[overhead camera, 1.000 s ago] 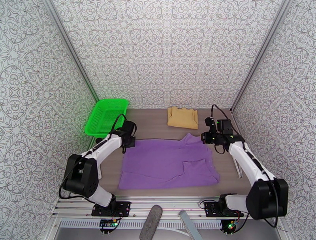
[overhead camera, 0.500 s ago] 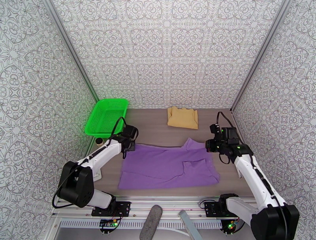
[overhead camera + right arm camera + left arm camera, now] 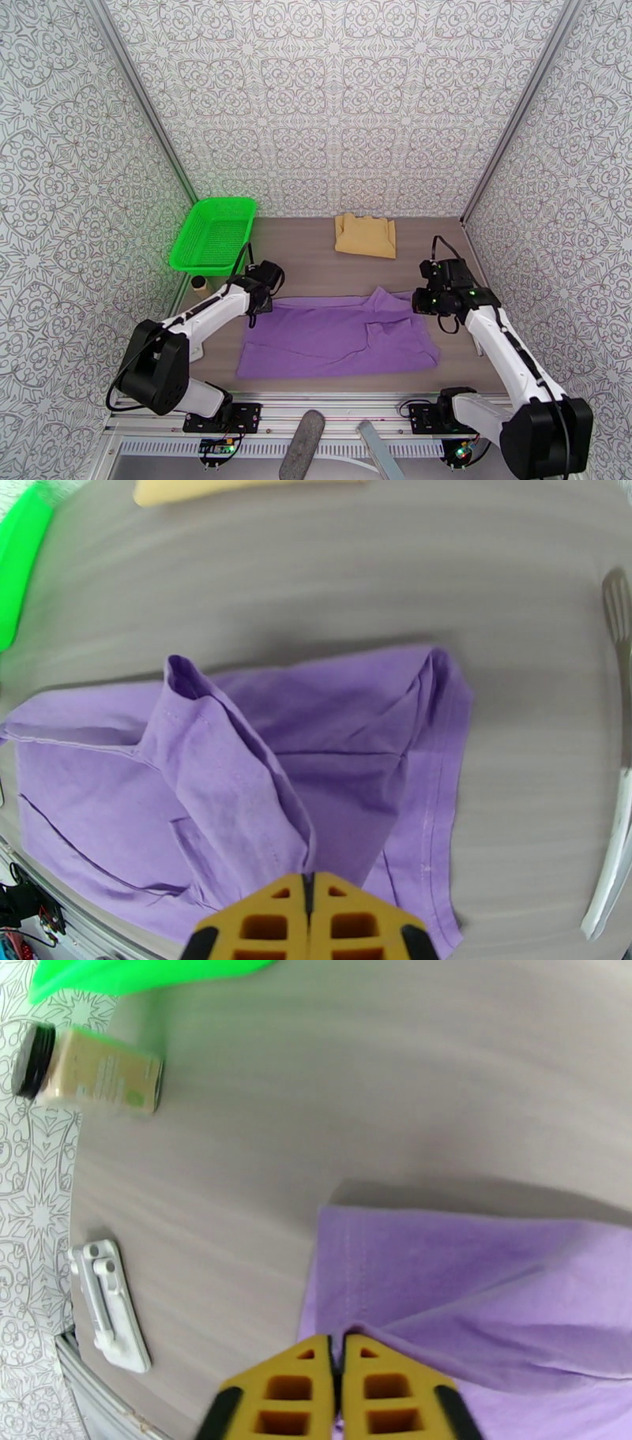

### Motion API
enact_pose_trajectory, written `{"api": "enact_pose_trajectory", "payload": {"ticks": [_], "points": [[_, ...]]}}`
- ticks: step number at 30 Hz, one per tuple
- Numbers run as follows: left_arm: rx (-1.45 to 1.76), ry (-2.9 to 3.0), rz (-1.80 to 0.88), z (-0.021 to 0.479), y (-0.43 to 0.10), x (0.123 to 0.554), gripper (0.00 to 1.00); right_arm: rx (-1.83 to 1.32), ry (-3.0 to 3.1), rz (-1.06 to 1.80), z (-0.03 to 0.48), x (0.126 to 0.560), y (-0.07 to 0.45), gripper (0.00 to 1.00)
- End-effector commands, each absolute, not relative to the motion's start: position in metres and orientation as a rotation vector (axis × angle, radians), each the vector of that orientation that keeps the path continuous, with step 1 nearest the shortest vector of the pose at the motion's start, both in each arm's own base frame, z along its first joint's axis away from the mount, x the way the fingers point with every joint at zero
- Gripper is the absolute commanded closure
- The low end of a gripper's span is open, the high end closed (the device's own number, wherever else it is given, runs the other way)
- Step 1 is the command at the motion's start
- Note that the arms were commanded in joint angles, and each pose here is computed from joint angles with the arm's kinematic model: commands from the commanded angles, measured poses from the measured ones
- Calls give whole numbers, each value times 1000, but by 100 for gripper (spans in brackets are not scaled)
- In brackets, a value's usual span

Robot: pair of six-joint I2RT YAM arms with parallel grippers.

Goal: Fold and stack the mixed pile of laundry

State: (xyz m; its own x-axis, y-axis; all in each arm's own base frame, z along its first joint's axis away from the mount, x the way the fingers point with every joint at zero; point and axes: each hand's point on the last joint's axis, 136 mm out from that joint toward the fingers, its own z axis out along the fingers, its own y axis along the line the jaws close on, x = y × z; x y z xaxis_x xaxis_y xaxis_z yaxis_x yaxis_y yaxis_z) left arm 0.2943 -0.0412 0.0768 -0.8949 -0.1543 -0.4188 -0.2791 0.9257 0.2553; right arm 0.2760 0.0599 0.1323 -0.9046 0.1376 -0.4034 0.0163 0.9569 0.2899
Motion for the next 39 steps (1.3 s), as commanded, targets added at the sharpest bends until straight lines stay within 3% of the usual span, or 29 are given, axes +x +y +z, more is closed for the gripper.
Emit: {"api": "enact_pose_trajectory", "payload": {"ticks": [1, 4, 7, 14, 18, 27, 33, 39], "points": [[-391, 2712, 527, 66, -30, 277, 65, 202, 2786, 347, 113, 262, 52, 100], [-430, 2729, 550, 59, -27, 267, 54, 245, 2839, 297, 106, 256, 46, 88], [-475, 2720, 605, 61, -22, 256, 54, 275, 2875, 285, 104, 250, 44, 77], [-533, 2636, 539, 96, -21, 255, 52, 275, 2831, 315, 130, 250, 47, 65], [-527, 2641, 462, 108, -24, 267, 52, 251, 2767, 438, 145, 269, 62, 64], [-578, 2748, 239, 76, -27, 299, 68, 130, 2764, 603, 128, 326, 122, 63], [-520, 2813, 153, 59, -43, 318, 73, 86, 2796, 552, 106, 364, 152, 62], [-507, 2836, 180, 47, -40, 320, 75, 90, 2850, 520, 72, 371, 158, 68]]}}
